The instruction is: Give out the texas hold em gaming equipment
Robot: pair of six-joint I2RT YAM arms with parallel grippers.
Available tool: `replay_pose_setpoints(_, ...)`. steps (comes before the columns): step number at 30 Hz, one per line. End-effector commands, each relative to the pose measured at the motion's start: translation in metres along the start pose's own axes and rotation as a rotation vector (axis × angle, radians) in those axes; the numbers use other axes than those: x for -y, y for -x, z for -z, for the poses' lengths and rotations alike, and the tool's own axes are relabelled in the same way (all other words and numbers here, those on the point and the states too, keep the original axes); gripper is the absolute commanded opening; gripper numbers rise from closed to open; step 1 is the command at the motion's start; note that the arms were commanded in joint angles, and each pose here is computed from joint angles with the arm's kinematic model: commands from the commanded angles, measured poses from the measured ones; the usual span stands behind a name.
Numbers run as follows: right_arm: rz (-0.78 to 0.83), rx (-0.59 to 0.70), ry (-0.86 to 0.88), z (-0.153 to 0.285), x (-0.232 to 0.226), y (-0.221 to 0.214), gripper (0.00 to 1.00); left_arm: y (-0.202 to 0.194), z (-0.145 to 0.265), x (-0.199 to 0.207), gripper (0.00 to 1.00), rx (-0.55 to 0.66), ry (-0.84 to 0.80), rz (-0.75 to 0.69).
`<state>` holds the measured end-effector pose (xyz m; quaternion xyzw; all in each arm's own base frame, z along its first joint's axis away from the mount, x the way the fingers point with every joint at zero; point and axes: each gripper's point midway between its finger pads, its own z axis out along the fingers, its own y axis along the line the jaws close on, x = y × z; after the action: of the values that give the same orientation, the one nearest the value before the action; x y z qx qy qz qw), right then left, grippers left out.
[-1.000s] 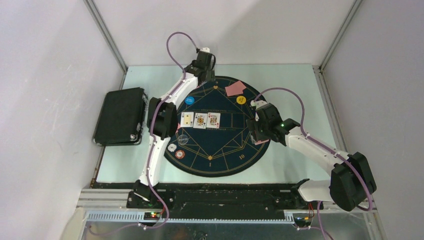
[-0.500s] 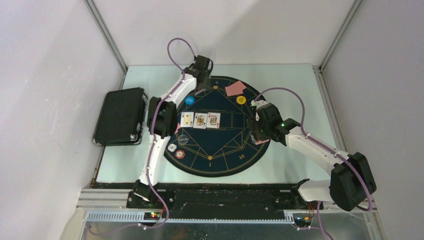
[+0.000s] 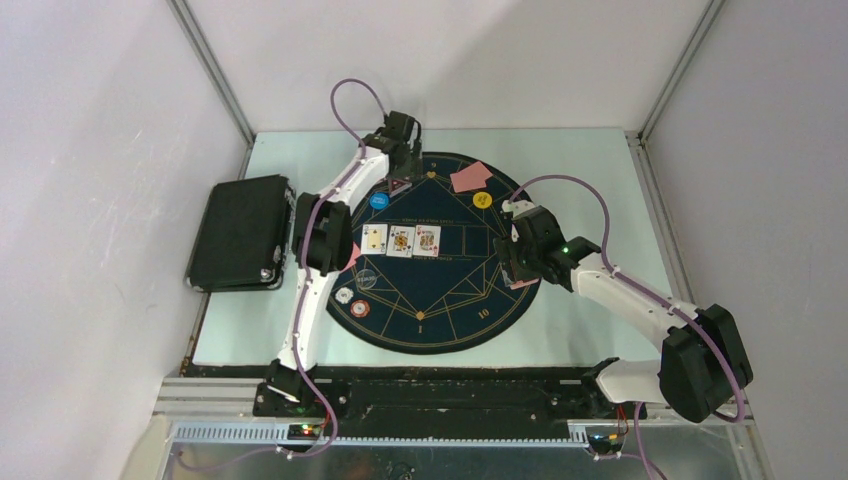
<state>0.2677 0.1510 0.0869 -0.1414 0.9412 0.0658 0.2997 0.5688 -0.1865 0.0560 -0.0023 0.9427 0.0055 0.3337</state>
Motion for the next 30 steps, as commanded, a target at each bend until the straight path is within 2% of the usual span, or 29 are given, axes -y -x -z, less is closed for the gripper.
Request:
replay_pose_setpoints(1,-0.007,0.058,-0.015,0.006,0.004,0.013,0.00,0.019,0.018,0.003,0.90,0.041,-0.027,-0.003)
replay_pose_setpoints(4,-0.007,0.057,-0.015,0.006,0.004,0.013,0.00,0.020,0.024,0.005,0.98,0.042,-0.040,-0.012)
replay_pose_setpoints(10,-0.001,0.068,-0.012,0.008,0.002,0.015,0.00,0.047,0.059,0.008,1.00,0.110,-0.073,-0.005)
replay_pose_setpoints(13,0.022,0.080,-0.008,0.010,0.001,0.017,0.00,0.066,0.100,0.008,1.00,0.173,-0.098,0.010)
replay_pose_setpoints(15,0.058,0.090,0.002,0.012,-0.003,0.018,0.00,0.064,0.124,0.006,1.00,0.198,-0.122,0.024)
replay_pose_setpoints(16,0.080,0.099,0.016,0.013,-0.008,0.020,0.00,0.082,0.158,0.007,1.00,0.275,-0.168,0.052)
replay_pose_setpoints(17,0.122,0.102,0.028,0.014,-0.011,0.020,0.00,0.057,0.151,0.005,1.00,0.231,-0.171,0.049)
replay_pose_setpoints(18,0.154,0.106,0.056,0.015,-0.019,0.020,0.00,0.076,0.188,0.007,1.00,0.333,-0.233,0.088)
replay_pose_setpoints(19,0.191,0.108,0.067,0.015,-0.023,0.019,0.00,0.043,0.175,0.003,1.00,0.276,-0.230,0.086)
replay_pose_setpoints(20,0.228,0.107,0.088,0.016,-0.031,0.018,0.00,0.058,0.210,0.005,1.00,0.370,-0.302,0.123)
replay_pose_setpoints(21,0.274,0.104,0.103,0.017,-0.038,0.016,0.00,0.025,0.199,0.002,1.00,0.316,-0.306,0.124)
replay_pose_setpoints(22,0.295,0.103,0.113,0.017,-0.042,0.017,0.00,0.030,0.224,0.004,1.00,0.373,-0.365,0.156)
replay_pose_setpoints(24,0.356,0.090,0.154,0.018,-0.052,0.014,0.00,-0.021,0.220,0.005,1.00,0.294,-0.425,0.189)
replay_pose_setpoints(25,0.390,0.081,0.171,0.018,-0.056,0.011,0.00,-0.032,0.224,0.007,1.00,0.280,-0.458,0.197)
replay_pose_setpoints(26,0.406,0.078,0.197,0.020,-0.061,0.011,0.00,-0.034,0.243,0.016,1.00,0.300,-0.551,0.212)
replay_pose_setpoints(27,0.437,0.062,0.207,0.019,-0.064,0.007,0.00,-0.064,0.233,0.016,1.00,0.244,-0.564,0.219)
replay_pose_setpoints(28,0.451,0.060,0.213,0.020,-0.066,0.007,0.00,-0.062,0.253,0.026,1.00,0.277,-0.666,0.241)
replay_pose_setpoints(30,0.503,0.042,0.230,0.021,-0.074,0.001,0.00,-0.105,0.258,0.039,1.00,0.226,-0.827,0.260)
